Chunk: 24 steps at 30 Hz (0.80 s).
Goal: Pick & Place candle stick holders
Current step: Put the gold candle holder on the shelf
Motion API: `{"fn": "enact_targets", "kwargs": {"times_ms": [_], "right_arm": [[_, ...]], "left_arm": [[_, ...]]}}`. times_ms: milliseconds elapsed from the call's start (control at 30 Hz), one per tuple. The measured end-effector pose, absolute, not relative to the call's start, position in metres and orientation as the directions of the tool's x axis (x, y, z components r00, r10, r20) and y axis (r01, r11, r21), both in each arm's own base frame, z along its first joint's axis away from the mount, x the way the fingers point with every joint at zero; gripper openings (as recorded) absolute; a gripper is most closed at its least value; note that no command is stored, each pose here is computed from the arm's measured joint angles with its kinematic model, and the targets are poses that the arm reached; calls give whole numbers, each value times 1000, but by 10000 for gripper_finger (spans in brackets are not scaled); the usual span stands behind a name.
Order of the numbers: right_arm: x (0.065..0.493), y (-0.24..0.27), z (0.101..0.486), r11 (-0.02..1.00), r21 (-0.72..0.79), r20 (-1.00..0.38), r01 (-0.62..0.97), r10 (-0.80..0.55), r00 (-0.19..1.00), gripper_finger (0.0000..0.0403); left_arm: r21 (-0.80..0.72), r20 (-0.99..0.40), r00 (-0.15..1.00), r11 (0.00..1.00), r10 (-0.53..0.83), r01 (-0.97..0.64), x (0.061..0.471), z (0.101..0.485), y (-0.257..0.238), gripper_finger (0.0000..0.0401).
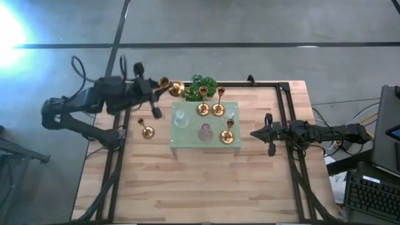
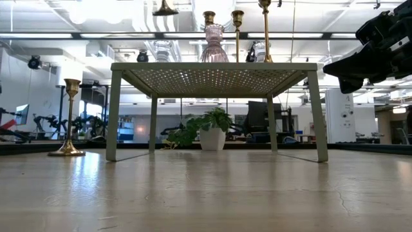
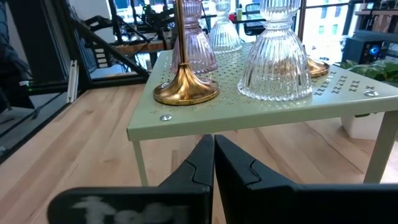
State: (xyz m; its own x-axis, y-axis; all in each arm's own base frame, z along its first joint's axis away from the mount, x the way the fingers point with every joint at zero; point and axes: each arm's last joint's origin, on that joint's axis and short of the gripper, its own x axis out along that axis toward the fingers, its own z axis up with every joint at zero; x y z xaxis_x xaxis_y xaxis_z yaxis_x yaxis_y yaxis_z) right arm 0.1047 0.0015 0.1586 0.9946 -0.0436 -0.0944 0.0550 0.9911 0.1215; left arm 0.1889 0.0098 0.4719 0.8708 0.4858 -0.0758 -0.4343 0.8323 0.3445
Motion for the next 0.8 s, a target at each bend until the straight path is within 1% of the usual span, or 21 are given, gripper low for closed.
{"fn": "enact_targets", "kwargs": {"times_ms": [200,433,533,667,800], "right_arm": [[105,2,159,991,121,-94,55,-44,995,8],[105,2,159,991,121,-94,55,-44,995,8],[105,2,159,991,121,-94,55,-44,995,8],[105,2,159,991,121,-94,55,-44,995,8],[105,2,159,991,121,-94,55,-44,995,8]], "left_arm": [[318,-136,859,843,493,-434,203,462,56,20],[211,-223,861,885,457,-415,213,444,108,20],[161,-254,870,905,423,-393,220,436,122,20],[141,-307,872,924,382,-355,234,419,130,20],[96,-351,887,953,302,-286,244,400,132,20]]}}
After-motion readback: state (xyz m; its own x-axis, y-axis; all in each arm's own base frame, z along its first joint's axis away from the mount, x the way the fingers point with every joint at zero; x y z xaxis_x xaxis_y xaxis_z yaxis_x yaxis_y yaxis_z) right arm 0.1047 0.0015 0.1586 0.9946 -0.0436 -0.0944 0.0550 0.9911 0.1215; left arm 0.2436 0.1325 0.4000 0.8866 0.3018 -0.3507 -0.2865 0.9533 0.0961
